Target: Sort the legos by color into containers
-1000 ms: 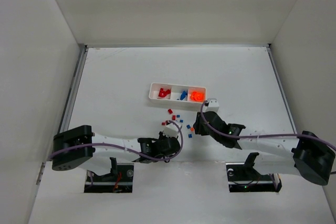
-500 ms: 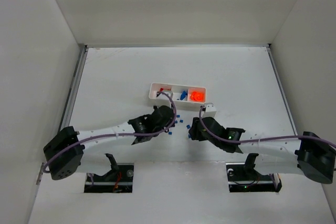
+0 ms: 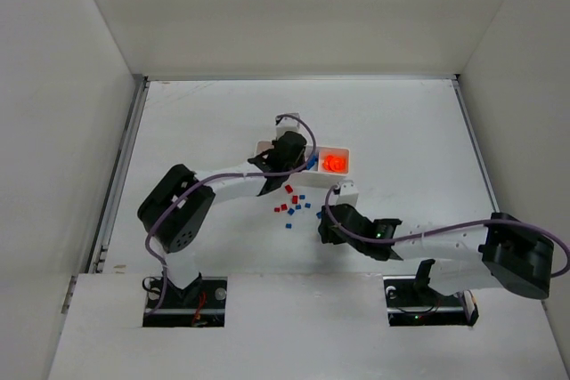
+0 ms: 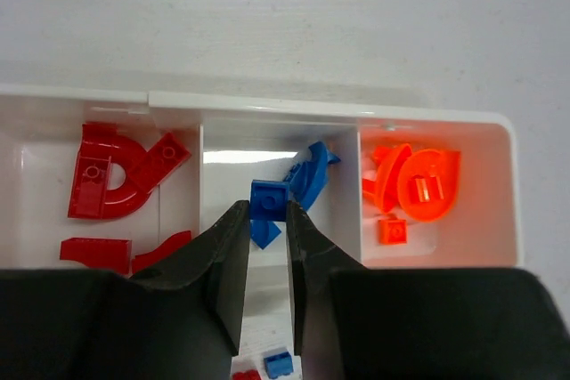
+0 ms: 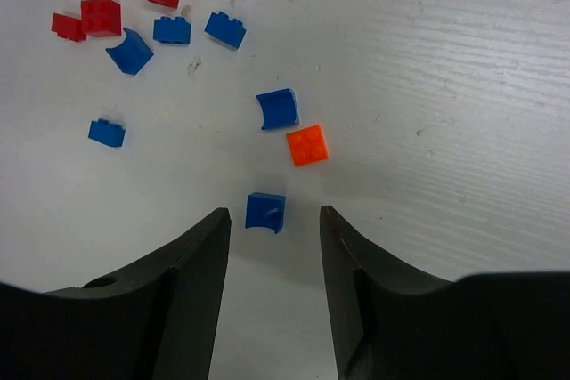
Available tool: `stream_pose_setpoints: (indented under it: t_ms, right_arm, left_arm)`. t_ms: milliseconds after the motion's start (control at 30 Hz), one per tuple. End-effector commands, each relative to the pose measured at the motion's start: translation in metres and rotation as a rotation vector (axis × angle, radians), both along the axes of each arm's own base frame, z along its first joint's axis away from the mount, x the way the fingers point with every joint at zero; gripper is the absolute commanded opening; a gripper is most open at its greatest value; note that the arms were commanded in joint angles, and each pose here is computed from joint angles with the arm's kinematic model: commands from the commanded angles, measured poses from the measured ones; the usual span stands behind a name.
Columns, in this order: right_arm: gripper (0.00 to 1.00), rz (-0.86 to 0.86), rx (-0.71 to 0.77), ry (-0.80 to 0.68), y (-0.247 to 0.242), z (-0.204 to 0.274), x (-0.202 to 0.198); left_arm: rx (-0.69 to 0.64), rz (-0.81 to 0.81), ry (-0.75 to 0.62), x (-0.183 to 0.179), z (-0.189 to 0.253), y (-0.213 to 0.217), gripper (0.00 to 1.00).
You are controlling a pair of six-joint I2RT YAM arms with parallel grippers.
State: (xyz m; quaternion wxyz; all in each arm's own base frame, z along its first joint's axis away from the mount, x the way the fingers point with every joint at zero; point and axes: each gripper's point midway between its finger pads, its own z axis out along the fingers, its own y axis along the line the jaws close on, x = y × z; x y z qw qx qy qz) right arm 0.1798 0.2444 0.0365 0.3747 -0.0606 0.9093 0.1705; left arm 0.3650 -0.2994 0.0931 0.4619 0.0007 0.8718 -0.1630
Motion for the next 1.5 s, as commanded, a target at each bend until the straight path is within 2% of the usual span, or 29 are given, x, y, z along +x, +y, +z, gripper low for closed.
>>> stream_pose_setpoints:
  t_ms: [0, 67, 167, 300, 433, 600, 833, 1067, 1200, 1467]
  right_arm:
    - [0.49, 0.003, 0.027, -0.032, 0.017, 0.010, 0.004]
    - [0.49, 0.010, 0.013, -0.022, 0.018, 0.007, 0.000]
    - [0.48, 0.023, -0.005, -0.012, 0.022, 0.001, -0.004]
    - [0.45, 0.010, -0.046, -0.015, 0.021, -0.003, -0.002]
    - [0.38, 0.001, -0.081, -0.028, 0.021, -0.006, 0.002]
    - [0.26, -0.002, -0.119, -0.015, 0.020, -0.010, 0.001]
    - [0.22, 0.006, -0.035, -0.063, 0.030, 0.025, 0.007]
    - [0.22, 0.004, 0.041, -0.187, 0.042, 0.094, 0.053]
    - [0.22, -0.015, 0.037, -0.264, 0.050, 0.124, 0.096]
    - [0.23, -0.068, -0.013, -0.251, 0.060, 0.106, 0.169]
  left_arm:
    - [-0.021, -0.027, -0.036, 0.011, 0.015, -0.014, 0.18]
    - [-0.006, -0.016, -0.034, 0.013, 0.010, -0.014, 0.22]
    - [0.011, -0.002, -0.039, 0.013, 0.008, -0.010, 0.34]
    - [0.003, 0.002, -0.069, 0.009, 0.023, -0.004, 0.45]
    - [-0.018, 0.014, -0.111, -0.003, 0.044, 0.011, 0.46]
    - [-0.036, 0.039, -0.122, -0.033, 0.049, 0.044, 0.45]
    - [-0.029, 0.041, -0.098, -0.092, 0.041, 0.079, 0.43]
    - [0.027, -0.009, -0.043, -0.135, 0.008, 0.079, 0.43]
    - [0.012, -0.016, 0.000, -0.150, -0.009, 0.077, 0.40]
    - [0.021, -0.037, 0.018, -0.167, -0.022, 0.069, 0.37]
